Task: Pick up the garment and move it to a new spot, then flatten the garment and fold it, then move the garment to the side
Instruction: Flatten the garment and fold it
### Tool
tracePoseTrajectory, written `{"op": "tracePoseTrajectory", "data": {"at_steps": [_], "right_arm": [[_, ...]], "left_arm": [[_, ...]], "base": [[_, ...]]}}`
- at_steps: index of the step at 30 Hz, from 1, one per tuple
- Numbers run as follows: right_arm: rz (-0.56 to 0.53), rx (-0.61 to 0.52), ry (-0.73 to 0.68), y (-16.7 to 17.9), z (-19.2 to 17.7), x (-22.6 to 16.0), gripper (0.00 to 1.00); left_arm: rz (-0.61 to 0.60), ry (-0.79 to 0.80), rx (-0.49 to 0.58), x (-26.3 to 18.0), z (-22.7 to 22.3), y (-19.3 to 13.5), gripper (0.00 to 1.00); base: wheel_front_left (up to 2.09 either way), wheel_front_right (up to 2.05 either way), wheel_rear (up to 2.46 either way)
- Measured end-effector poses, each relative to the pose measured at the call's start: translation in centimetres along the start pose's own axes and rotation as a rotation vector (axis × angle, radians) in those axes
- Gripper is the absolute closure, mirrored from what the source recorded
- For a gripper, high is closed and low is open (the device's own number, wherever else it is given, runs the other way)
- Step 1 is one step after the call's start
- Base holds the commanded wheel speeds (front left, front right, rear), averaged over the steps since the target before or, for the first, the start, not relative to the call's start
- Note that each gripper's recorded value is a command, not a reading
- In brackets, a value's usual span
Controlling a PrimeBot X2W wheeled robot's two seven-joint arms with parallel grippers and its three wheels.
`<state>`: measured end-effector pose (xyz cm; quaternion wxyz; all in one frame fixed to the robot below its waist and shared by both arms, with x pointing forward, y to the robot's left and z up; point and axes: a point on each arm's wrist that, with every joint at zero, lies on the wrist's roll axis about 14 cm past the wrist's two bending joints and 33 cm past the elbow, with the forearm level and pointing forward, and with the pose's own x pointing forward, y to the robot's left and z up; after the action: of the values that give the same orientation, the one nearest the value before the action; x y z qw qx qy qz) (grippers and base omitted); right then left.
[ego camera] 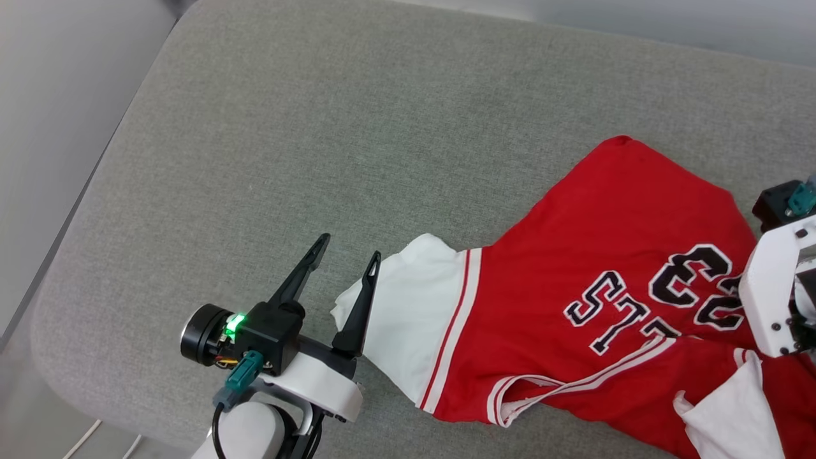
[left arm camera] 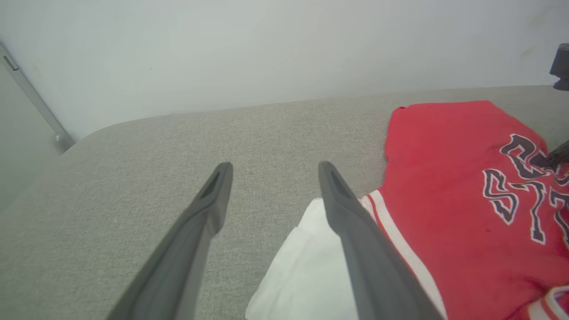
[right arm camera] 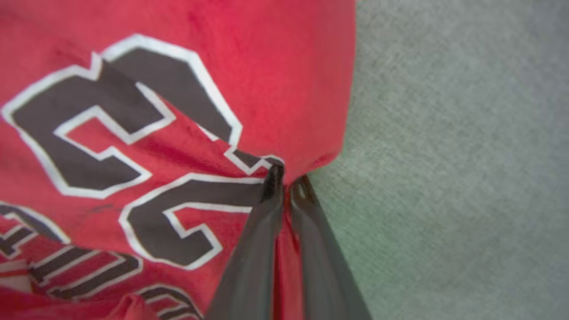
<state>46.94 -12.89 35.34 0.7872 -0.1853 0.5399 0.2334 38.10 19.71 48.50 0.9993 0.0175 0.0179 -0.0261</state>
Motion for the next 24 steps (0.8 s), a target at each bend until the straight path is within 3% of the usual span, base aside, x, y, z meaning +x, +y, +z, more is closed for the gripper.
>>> {"op": "tracePoseTrajectory", "data": {"at_steps": [14, 18, 19, 20, 24], "right_arm": [[-0.261, -0.132, -0.301, -8.3, 10.5, -3.4, 1.0], [-0.286, -0.132, -0.316, -9.4, 11.3, -2.7, 1.0], [-0.282, -0.133, -0.313, -9.3, 11.1, -2.3, 0.85], [-0.279, -0.135, -0.314, -9.2, 10.9, -2.0, 0.0], [-0.238, -0.099, -0.409, -7.8, 11.6, -2.3, 0.0]], "left_arm": [[0.009, 0.008, -0.006, 0.3, -0.4, 0.1, 0.0], [0.016, 0.008, -0.005, 0.4, -0.4, 0.3, 0.0], [0.019, 0.007, -0.003, 0.4, -0.3, 0.4, 0.0], [0.021, 0.003, -0.005, 0.4, -0.3, 0.4, 0.0], [0.005, -0.021, -0.009, 0.5, 0.4, 0.0, 0.0]], "base": [[0.0, 0.0, 0.0], [0.0, 0.0, 0.0], [0.0, 0.0, 0.0], [0.0, 0.0, 0.0], [0.0, 0.0, 0.0]]}}
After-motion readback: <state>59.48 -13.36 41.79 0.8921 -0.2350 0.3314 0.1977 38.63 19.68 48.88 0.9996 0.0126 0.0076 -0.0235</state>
